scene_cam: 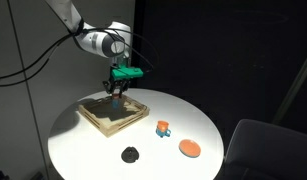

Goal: Put the small blue cup and small orange cup in the box

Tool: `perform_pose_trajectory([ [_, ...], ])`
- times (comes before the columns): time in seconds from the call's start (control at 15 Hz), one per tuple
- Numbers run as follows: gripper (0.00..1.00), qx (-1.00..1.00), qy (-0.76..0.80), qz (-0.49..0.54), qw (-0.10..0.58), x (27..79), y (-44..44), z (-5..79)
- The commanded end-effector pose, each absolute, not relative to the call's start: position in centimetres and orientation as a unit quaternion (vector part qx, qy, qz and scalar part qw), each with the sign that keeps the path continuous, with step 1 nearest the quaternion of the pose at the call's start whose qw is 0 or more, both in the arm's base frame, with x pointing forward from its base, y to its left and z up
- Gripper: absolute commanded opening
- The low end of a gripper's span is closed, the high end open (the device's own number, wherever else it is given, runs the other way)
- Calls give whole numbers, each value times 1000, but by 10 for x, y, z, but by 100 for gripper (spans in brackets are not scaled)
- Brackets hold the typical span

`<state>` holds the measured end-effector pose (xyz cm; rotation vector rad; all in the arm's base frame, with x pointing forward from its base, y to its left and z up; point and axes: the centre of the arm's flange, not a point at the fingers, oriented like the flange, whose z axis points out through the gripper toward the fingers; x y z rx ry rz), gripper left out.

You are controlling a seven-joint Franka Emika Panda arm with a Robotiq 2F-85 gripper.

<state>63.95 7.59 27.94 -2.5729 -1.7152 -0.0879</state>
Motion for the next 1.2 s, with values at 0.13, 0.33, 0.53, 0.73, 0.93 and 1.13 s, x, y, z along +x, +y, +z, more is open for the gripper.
perform_pose_trajectory([
  [0.13,20,-828,-559,-30,46,653,77,250],
  [0.33,20,-827,-559,-23,53,655,77,233],
  [0.53,20,-828,-558,-17,58,657,76,220],
  [0.73,20,-829,-556,-12,62,659,74,210],
  [0.93,20,-829,-555,-10,64,660,74,204],
  [1.13,20,-830,-554,-8,65,661,74,201],
])
